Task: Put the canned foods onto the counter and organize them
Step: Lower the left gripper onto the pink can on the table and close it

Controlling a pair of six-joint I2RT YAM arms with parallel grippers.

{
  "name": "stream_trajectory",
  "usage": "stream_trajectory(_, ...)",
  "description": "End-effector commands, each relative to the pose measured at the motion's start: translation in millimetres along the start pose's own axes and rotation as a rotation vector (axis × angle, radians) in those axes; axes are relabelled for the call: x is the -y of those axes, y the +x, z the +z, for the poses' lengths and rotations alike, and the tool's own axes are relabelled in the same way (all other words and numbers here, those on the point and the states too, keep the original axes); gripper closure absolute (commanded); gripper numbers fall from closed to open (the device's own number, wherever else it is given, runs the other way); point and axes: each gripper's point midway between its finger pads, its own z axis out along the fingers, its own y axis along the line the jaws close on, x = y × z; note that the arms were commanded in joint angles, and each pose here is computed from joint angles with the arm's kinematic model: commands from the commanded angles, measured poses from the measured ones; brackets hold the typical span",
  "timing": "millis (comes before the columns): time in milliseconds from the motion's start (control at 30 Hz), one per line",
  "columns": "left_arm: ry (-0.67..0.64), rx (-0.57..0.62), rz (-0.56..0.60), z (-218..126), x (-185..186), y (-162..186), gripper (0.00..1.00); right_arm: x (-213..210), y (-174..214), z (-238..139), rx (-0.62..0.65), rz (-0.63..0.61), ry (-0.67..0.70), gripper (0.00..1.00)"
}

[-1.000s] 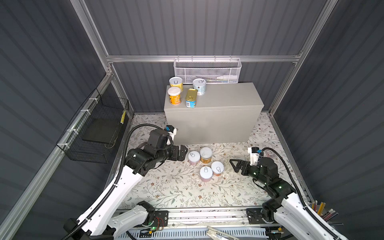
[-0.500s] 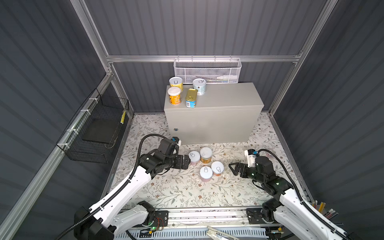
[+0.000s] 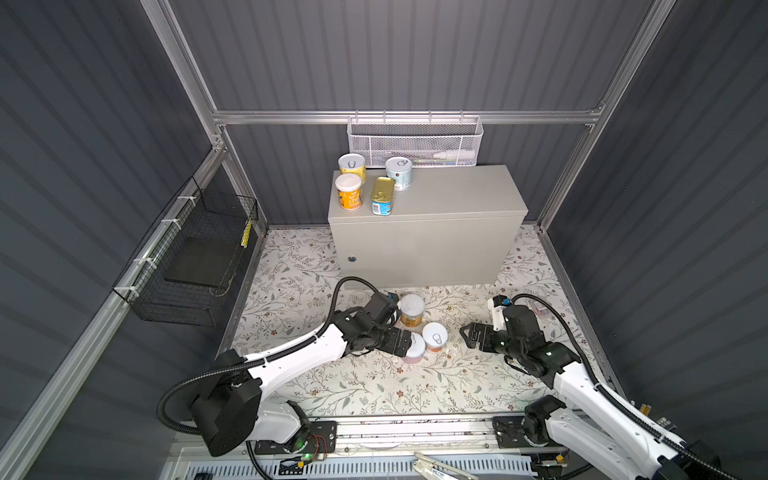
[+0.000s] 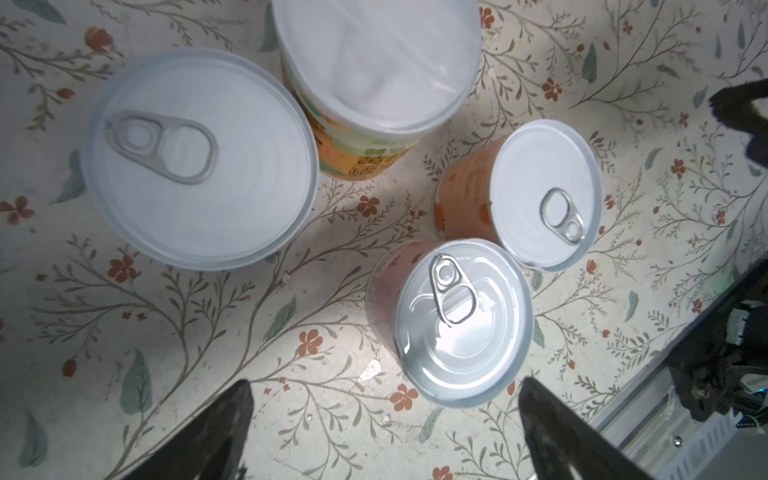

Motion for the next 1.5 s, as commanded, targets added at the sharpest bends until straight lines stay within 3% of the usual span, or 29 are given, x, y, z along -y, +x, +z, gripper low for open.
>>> stream_trajectory(0, 0.020, 0.035, 0.012, 1, 13, -15, 0.00, -4, -5, -5, 0.002, -0.029, 0.002, 0.01)
stream_trajectory(300, 0.107, 0.020, 0.076, 20, 37, -25, 0.00, 1, -11, -22, 0.091, -0.035, 0.017, 0.01)
stream_trajectory(567, 0.019, -0.100, 0.126, 47, 28, -12, 0.00, 7, -30, -38, 0.201, -0.053, 0.067, 0.01)
stream_trajectory(1000, -0.074, -0.161, 0.165, 62, 10, 3, 0.01, 20, -21, -33, 0.164, -0.044, 0.128, 0.01)
stream_trajectory(1100, -0.068, -0.177, 0.188, 69, 12, 2, 0.07, 18, -22, -32, 0.170, -0.044, 0.114, 0.01)
stream_trajectory(1233, -0.065, -0.183, 0.203, 73, 14, -1, 0.23, 18, -17, -29, 0.161, -0.038, 0.098, 0.01)
stream_trajectory(1467, -0.068, -0.166, 0.205, 69, 15, -4, 0.31, 9, -23, -28, 0.225, -0.029, 0.030, 0.01)
